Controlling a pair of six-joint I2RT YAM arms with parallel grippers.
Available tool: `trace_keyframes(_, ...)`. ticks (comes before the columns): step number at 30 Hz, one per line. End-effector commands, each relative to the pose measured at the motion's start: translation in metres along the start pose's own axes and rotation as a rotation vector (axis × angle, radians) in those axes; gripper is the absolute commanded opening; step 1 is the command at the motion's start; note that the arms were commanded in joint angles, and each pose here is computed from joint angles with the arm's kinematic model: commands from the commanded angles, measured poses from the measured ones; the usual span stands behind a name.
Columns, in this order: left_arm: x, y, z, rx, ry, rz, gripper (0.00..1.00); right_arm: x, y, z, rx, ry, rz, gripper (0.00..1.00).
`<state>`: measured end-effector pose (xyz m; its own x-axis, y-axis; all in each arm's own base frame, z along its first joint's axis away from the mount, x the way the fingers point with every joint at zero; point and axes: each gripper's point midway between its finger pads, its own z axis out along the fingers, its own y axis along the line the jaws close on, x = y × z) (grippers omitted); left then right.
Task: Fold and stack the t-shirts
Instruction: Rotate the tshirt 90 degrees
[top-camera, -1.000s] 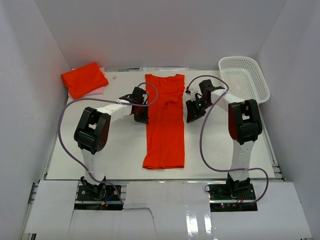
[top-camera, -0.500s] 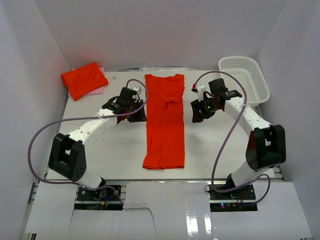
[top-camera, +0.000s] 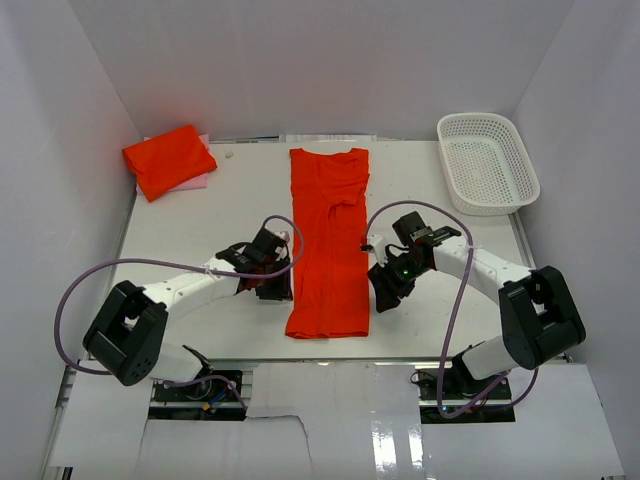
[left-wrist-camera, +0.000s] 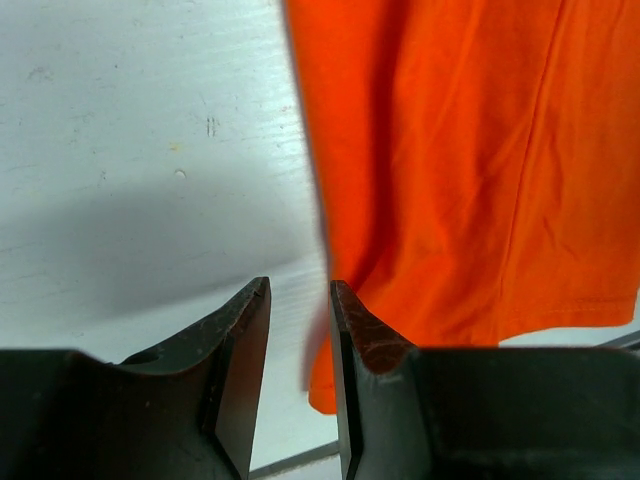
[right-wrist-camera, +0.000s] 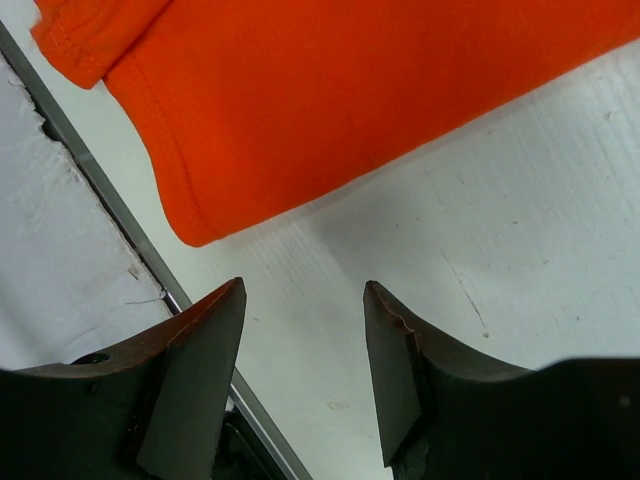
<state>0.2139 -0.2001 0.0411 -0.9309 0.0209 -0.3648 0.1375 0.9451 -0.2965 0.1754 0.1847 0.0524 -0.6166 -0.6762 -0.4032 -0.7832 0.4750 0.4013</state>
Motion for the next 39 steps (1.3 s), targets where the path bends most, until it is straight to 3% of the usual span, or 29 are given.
trace_keyframes(1,-0.012,-0.005,0.006,0.016,-0.071,-0.021,0.41,-0.021,0.008,-0.004,-0.027,-0.074,-0.084,0.57)
trace_keyframes(12,-0.021,-0.008,0.015,0.015,-0.088,0.003,0.42,-0.007,0.038,0.020,-0.204,0.032,-0.040,0.58)
trace_keyframes(36,-0.036,-0.017,0.010,0.033,-0.124,0.007,0.42,-0.014,0.034,0.044,-0.191,0.038,0.029,0.56)
trace_keyframes(39,-0.036,-0.017,0.012,0.030,-0.122,0.003,0.42,-0.013,0.035,0.048,-0.206,0.047,0.050,0.52)
